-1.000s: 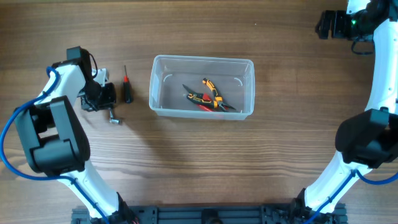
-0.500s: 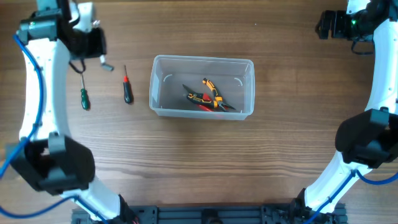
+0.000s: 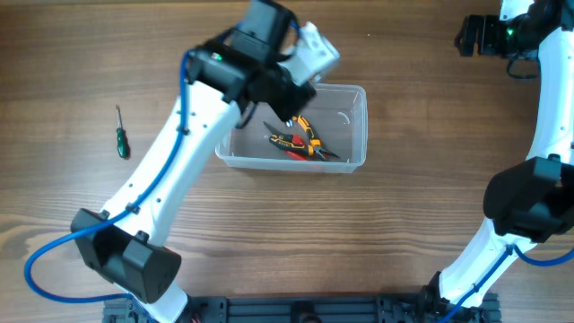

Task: Pack container
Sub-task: 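Grasp the silver wrench with the left gripper and place it in the container, then move the left gripper to the red-black screwdriver and grasp it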

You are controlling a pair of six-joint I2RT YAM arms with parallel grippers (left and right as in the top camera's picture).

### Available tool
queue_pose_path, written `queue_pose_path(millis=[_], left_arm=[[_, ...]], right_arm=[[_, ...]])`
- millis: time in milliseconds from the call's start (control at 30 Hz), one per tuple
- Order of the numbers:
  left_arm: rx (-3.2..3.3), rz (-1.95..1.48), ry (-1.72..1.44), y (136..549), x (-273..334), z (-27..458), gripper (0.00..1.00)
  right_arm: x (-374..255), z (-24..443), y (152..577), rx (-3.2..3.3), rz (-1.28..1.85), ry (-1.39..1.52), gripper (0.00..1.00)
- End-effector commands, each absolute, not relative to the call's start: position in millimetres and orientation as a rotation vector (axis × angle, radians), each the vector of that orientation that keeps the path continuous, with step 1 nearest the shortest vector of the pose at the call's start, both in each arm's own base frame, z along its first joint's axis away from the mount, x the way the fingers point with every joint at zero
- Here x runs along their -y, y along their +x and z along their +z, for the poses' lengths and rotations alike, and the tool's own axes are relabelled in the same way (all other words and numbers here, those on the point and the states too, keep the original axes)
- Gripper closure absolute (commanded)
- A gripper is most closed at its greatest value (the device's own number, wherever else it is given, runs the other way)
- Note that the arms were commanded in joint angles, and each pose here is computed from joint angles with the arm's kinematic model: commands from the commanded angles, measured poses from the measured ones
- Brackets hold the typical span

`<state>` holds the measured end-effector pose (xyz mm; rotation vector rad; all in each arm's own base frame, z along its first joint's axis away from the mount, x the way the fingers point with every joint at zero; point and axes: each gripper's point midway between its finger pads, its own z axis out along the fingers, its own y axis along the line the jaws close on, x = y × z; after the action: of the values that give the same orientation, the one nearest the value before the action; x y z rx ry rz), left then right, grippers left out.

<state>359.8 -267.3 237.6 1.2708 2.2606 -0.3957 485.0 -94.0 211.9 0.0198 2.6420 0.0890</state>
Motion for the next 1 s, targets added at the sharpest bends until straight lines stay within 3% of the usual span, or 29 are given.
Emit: queue_pose_path(millis=[0, 500, 700, 733, 767, 867, 967], left_arm=[[-2.191, -0.293, 1.506, 356.3, 277.3, 212.6, 0.96], [-2.394, -0.203, 1.863, 376.3, 246.1, 56.2, 0.96], [-2.455, -0.205, 1.883, 375.6, 241.3, 27.7, 0.96], [-2.461, -0.204, 1.871, 376.1, 241.6, 28.3, 0.81], [-2.477, -0.203, 1.84, 376.9, 242.0, 30.9, 0.55], [-2.491, -0.201, 1.795, 378.8, 240.6, 39.4, 0.56], [-2.439, -0.185, 1.757, 384.6, 241.3, 65.9, 0.5]], right_arm=[[95.4, 210.5, 484.7, -2.645, 0.087, 0.043, 0.0], [95.4, 210.4, 484.6, -2.645, 0.087, 0.042, 0.0], [95.3, 210.5, 484.7, -2.645, 0.088, 0.042, 0.0], [95.4, 210.4, 484.6, -2.645, 0.087, 0.043, 0.0], [95.4, 210.4, 484.6, -2.645, 0.087, 0.043, 0.0], [95.4, 210.5, 484.7, -2.645, 0.087, 0.043, 0.0], [95.4, 210.5, 484.7, -2.645, 0.087, 0.043, 0.0]])
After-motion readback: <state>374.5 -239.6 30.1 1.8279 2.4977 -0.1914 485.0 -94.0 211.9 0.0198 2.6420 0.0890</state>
